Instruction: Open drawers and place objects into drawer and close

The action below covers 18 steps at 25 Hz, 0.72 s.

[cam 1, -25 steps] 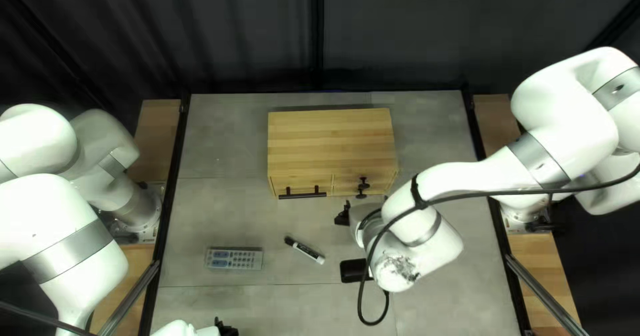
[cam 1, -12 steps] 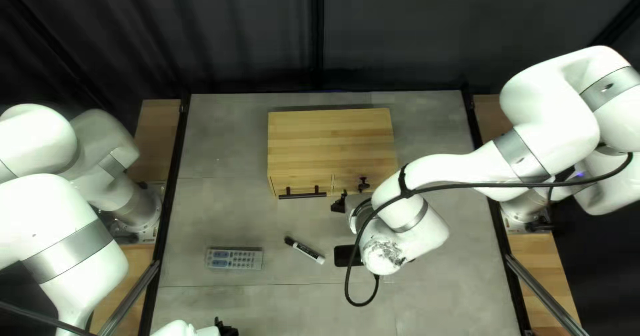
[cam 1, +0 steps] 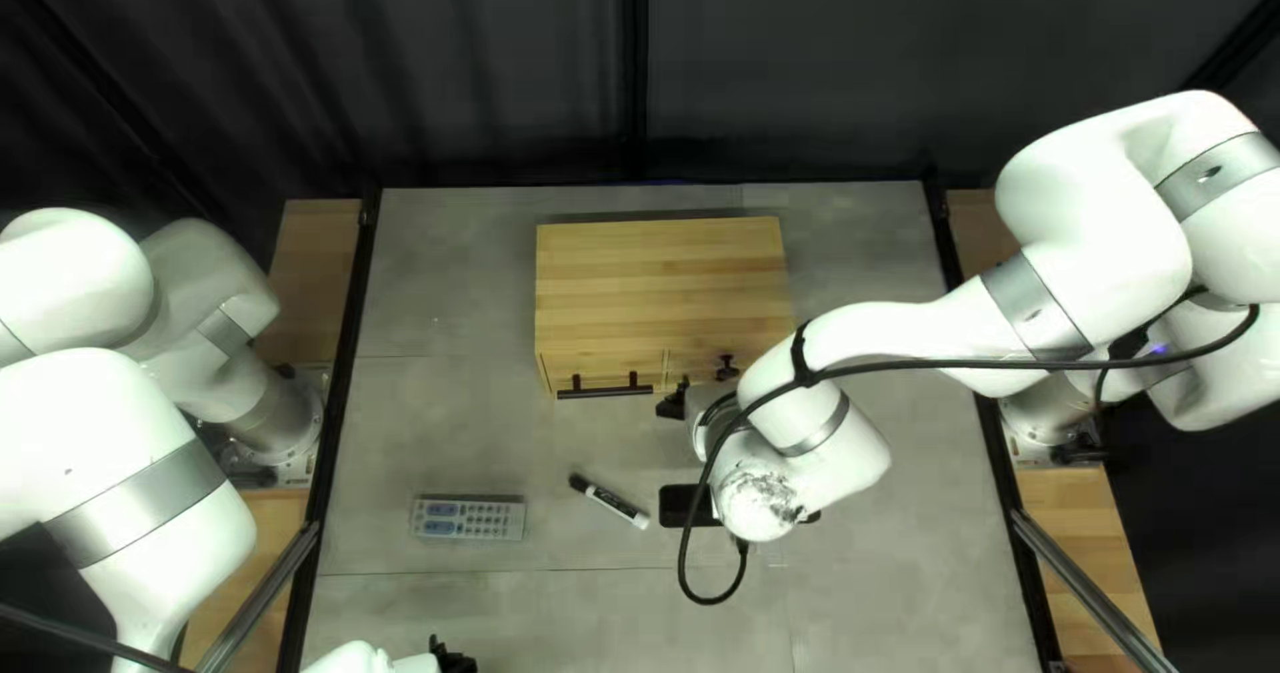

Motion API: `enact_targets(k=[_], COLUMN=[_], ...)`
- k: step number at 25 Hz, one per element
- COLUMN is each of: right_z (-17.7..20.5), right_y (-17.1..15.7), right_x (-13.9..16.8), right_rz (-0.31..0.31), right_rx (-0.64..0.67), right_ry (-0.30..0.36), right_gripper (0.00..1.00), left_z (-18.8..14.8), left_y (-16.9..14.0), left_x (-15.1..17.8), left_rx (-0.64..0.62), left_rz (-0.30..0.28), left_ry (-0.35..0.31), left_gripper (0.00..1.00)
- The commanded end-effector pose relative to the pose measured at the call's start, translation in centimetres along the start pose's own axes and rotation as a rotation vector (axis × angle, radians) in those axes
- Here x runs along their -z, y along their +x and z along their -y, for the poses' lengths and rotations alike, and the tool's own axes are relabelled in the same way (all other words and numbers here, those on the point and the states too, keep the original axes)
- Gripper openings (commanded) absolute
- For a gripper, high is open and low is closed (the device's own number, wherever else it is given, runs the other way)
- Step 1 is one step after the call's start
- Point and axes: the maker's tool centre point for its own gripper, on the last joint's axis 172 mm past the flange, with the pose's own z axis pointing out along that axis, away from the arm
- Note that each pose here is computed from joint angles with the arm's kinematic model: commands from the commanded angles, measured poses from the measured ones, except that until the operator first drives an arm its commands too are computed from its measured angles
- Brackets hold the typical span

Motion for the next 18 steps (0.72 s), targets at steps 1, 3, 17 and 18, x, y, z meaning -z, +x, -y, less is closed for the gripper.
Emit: enact_targets(k=[1, 3, 17, 18], right_z=[0.27, 0.33, 0.98, 0.98], right_y=[-0.05, -0.10, -0.47, -0.43], right_x=[-0.10, -0.13, -0.79, -0.84], right_rz=[-0.002, -0.002, 0.008, 0.008], right_rx=[-0.006, -0.008, -0.006, -0.006], right_ry=[0.000, 0.002, 0.009, 0.009], right_gripper=[1.00, 1.00, 1.00, 1.00], left_z=[0.00, 0.00, 0.00, 0.00], left_y=[0.00, 0.00, 0.00, 0.00], left_x=[0.00, 0.00, 0.00, 0.00], left_rx=[0.000, 0.000, 0.000, 0.000], left_rz=[0.000, 0.000, 0.000, 0.000], left_ry=[0.000, 0.000, 0.000, 0.000], left_gripper=[1.00, 1.00, 1.00, 1.00])
